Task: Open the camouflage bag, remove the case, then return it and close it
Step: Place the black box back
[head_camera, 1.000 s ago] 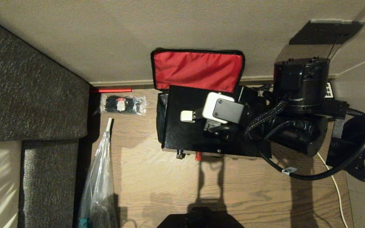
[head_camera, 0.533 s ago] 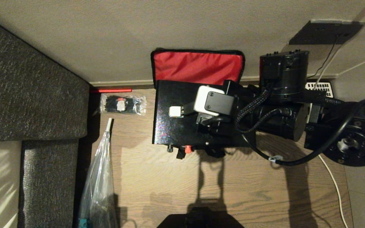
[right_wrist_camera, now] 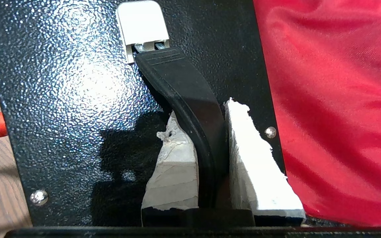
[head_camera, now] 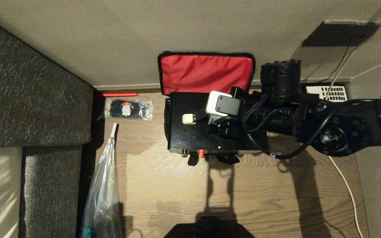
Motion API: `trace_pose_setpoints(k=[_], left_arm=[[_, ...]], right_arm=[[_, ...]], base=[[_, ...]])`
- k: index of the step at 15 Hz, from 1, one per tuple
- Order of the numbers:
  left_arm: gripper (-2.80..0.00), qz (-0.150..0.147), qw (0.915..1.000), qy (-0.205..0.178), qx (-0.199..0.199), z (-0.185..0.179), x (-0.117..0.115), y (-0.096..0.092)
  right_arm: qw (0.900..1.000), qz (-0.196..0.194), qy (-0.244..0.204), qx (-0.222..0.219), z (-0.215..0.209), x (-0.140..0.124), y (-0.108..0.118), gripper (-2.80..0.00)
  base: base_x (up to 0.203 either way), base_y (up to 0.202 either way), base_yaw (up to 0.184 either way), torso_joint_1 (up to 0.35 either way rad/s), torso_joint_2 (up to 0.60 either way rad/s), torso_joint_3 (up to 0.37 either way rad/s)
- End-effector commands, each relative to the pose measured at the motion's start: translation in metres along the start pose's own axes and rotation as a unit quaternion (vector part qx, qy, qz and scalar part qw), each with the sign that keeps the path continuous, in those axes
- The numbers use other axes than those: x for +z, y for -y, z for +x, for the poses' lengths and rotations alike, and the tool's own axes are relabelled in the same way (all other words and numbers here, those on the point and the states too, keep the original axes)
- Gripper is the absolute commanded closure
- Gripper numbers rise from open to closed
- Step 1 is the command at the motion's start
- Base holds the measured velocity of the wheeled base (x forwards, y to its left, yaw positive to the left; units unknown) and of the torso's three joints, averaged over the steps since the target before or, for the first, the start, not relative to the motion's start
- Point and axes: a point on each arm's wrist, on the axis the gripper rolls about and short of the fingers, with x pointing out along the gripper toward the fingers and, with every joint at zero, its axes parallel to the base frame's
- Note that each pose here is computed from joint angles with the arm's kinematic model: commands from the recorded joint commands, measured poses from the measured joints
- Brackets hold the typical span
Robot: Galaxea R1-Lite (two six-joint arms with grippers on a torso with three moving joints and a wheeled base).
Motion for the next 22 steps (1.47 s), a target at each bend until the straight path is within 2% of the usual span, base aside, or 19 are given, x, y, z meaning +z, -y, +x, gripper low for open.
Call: trace_pose_setpoints(k=[1, 5, 11, 15, 22], left_arm=[[0.0, 0.0, 1.0, 0.0, 0.0, 0.0, -0.001, 0.0], [0.0, 0.0, 1.0, 0.0, 0.0, 0.0, -0.001, 0.0], [0.0, 0.0, 1.0, 0.0, 0.0, 0.0, -0.001, 0.0], [0.0, 0.0, 1.0, 0.0, 0.0, 0.0, -0.001, 0.0], [0.0, 0.0, 1.0, 0.0, 0.0, 0.0, -0.001, 0.0]], right_arm=[[1.0, 0.002, -0.004, -0.001, 0.008, -0.005, 0.001, 0.0], [1.0, 0.015, -0.001, -0.009, 0.01, -0.004, 0.014, 0.0], [0.999, 0.04, -0.021, -0.008, -0.004, -0.01, 0.029, 0.0], [0.998, 0.045, -0.041, 0.028, -0.02, -0.007, 0.028, 0.0], [0.997, 0.061, -0.029, 0.033, -0.026, 0.006, 0.028, 0.0]], base=[[0.0, 0.0, 0.0, 0.0, 0.0, 0.0], [0.0, 0.0, 0.0, 0.0, 0.0, 0.0], [0.0, 0.0, 0.0, 0.0, 0.0, 0.0], [0.0, 0.0, 0.0, 0.0, 0.0, 0.0], [0.0, 0.0, 0.0, 0.0, 0.0, 0.0]])
